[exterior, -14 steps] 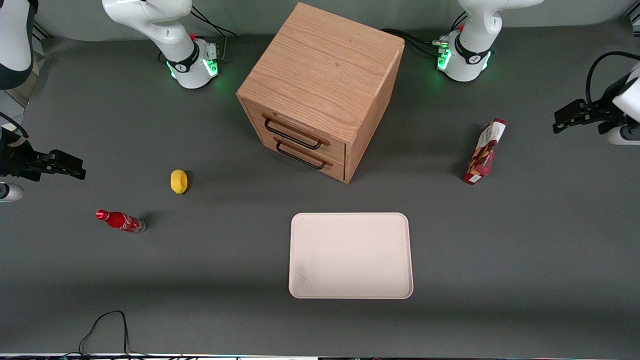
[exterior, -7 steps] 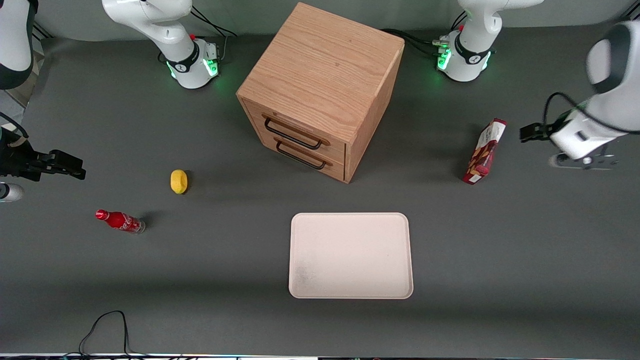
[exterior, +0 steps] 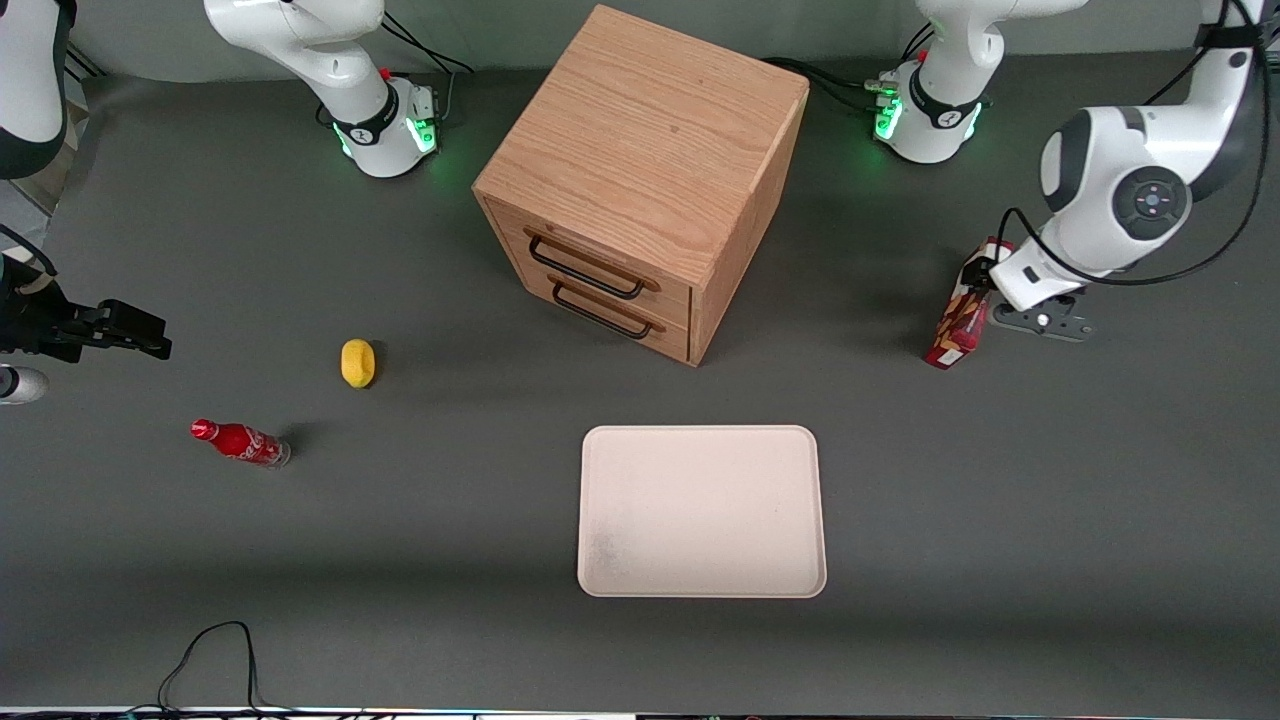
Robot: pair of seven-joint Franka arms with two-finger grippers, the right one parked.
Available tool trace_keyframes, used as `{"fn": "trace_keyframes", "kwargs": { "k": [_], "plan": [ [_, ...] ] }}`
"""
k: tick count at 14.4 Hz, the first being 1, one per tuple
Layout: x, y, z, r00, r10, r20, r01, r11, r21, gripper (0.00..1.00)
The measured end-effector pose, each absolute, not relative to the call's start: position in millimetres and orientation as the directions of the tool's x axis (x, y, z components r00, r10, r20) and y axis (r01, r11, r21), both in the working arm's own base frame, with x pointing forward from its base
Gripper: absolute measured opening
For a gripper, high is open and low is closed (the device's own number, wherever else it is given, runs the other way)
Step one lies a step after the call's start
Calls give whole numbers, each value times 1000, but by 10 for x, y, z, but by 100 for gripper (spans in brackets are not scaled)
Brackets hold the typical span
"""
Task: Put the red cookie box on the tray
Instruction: 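Lower the left gripper over the box and close it on the box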
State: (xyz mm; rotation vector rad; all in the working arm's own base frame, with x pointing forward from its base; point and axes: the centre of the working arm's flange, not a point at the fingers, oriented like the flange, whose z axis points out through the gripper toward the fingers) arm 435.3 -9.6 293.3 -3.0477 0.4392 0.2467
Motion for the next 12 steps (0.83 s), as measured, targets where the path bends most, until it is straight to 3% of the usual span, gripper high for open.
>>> {"fn": "trace_keyframes", "kwargs": {
  "k": [4,5,12],
  "plan": [
    [4054,-108,2555,943,-306,-128,-312,-950,-24,97],
    [4025,-109,2513,943,-308,-126,-313,-949,-23,92],
    [4037,-113,2483,941,-312,-127,-318,-948,-22,15]
  ]
}}
